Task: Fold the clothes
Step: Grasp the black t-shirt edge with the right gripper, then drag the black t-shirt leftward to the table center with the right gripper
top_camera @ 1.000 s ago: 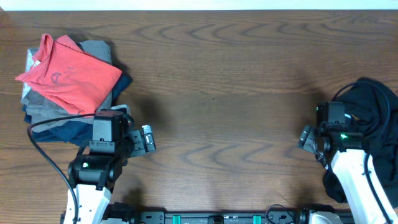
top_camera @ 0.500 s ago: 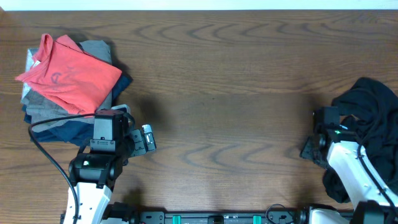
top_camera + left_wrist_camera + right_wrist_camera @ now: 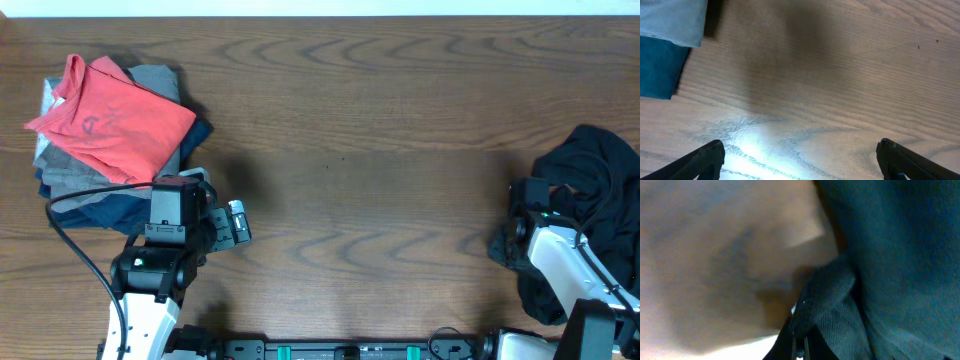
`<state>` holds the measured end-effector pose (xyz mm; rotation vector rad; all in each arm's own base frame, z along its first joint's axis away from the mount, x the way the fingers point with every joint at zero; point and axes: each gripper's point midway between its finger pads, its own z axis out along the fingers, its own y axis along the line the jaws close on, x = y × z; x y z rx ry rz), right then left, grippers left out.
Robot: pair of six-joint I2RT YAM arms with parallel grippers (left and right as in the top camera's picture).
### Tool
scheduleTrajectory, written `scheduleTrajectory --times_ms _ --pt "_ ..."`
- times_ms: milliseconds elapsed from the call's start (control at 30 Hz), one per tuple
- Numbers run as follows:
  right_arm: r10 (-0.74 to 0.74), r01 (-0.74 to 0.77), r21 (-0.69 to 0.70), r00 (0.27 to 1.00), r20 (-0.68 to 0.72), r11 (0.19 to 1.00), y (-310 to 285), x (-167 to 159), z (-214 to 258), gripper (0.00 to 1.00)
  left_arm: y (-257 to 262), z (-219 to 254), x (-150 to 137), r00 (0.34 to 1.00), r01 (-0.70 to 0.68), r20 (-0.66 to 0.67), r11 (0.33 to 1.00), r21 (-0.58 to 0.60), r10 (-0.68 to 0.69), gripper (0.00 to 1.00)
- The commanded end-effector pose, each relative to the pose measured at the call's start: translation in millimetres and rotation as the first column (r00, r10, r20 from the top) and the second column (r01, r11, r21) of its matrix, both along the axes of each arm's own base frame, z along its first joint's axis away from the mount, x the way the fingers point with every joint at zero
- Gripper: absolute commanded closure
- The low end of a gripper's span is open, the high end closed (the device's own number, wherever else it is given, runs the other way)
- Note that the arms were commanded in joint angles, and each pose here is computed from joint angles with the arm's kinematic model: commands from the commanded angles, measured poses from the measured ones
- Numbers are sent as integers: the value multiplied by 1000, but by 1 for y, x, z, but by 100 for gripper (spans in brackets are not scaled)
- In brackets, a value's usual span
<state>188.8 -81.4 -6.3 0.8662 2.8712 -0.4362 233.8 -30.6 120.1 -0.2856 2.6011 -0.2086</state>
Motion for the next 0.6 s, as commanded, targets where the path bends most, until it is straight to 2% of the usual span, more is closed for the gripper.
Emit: scheduleTrajectory --times_ms 0,67,100,133,233,267,400,567 --pt "179 -210 338 976 121 918 62 23 -8 99 1 8 4 1000 -9 18 1000 -5 9 2" --pt "308 -434 528 898 313 729 116 41 7 99 1 8 4 1000 -9 18 1000 -5 9 2" --pt "345 -553 589 831 436 589 146 47 23 99 1 8 4 1000 -9 18 1000 -5 9 2" --pt "343 -640 618 767 541 457 171 51 40 99 0 8 4 1000 -9 18 1000 -5 9 2" --pt "302 -795 569 606 735 210 216 62 80 99 1 8 4 1000 -9 18 1000 -5 9 2" --pt "295 -818 546 575 763 180 225 67 87 99 1 8 4 1000 -9 18 1000 -5 9 2" --pt "262 -866 467 499 826 177 259 93 109 99 1 8 4 1000 -9 19 1000 -5 9 2" --pt "229 -912 286 357 906 293 297 128 139 99 0 11 8 999 -9 39 1000 -7 9 2"
